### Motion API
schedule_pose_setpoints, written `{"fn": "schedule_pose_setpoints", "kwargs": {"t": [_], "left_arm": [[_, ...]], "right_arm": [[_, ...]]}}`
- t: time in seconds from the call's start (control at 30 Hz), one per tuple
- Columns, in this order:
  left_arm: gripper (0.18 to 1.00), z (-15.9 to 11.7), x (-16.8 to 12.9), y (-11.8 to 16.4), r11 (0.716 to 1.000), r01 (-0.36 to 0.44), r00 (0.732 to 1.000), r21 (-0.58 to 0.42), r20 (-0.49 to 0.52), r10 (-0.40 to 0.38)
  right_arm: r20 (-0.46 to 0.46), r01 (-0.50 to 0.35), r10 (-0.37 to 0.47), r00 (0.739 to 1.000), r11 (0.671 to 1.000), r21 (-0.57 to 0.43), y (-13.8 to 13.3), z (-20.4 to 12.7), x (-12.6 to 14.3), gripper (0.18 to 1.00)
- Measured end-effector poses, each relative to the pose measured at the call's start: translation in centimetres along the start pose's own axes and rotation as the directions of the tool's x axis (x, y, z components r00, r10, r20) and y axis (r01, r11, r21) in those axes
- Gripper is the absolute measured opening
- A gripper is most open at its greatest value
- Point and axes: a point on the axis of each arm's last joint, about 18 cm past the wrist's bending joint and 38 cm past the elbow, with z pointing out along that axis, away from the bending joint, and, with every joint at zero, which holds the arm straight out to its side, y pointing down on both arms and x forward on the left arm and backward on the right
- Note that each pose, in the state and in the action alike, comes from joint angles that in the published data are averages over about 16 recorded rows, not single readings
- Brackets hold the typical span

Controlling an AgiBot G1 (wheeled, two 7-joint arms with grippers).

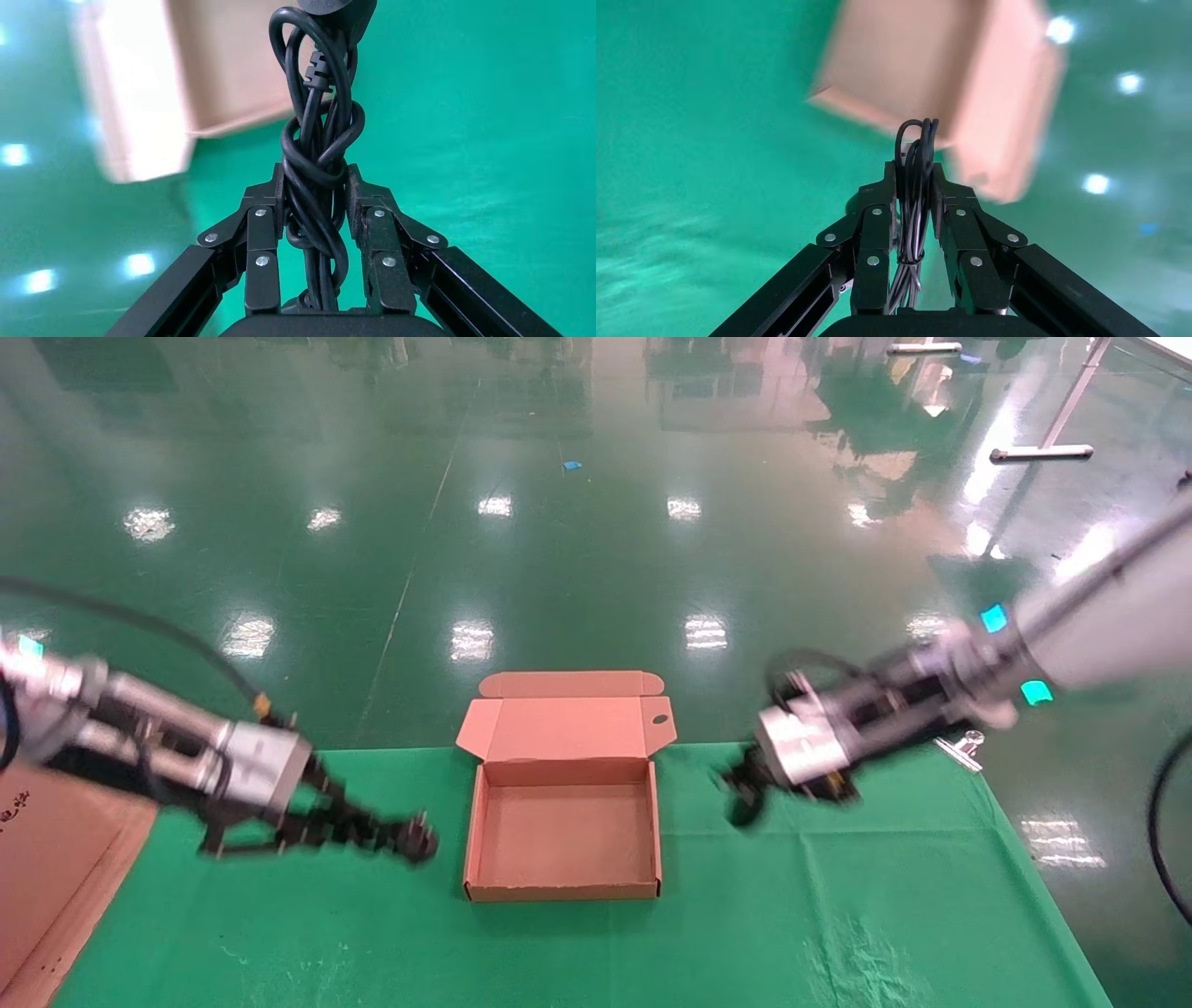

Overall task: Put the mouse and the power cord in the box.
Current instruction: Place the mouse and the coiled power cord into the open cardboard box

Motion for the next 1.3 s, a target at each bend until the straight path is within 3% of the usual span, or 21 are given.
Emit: {"fn": "schedule_pose_setpoints", "kwargs": {"t": [0.33,0.73,0.93,1.1,1.3], "left_arm": [[0.359,-2.3,-6.6,-3.8,0.997,-0.076,0.982,-0.033,0.172,0.081],[0.358,-1.5,-7.9,-5.7,0.992,-0.124,0.971,-0.014,0.204,0.124],[0.358,1.4,-7.6,-6.6,0.979,-0.202,0.955,0.031,0.227,0.190],[0.358,5.4,-7.5,-7.0,0.963,-0.265,0.922,0.043,0.304,0.240],[0.358,11.5,-6.6,-7.0,0.965,-0.259,0.882,0.032,0.416,0.222]], "right_arm": [[-0.138,0.080,-0.078,0.987,0.997,0.010,-6.2,-1.1,7.5,0.270],[-0.244,0.108,-0.108,0.964,0.994,-0.011,-9.0,0.2,10.1,0.270],[-0.242,0.084,-0.086,0.966,0.996,-0.015,-8.6,0.3,9.9,0.270],[-0.200,0.057,-0.055,0.978,0.998,0.006,-7.6,-0.4,8.8,0.269],[-0.140,0.029,-0.021,0.990,0.998,0.052,-6.3,-1.6,7.0,0.269]]}}
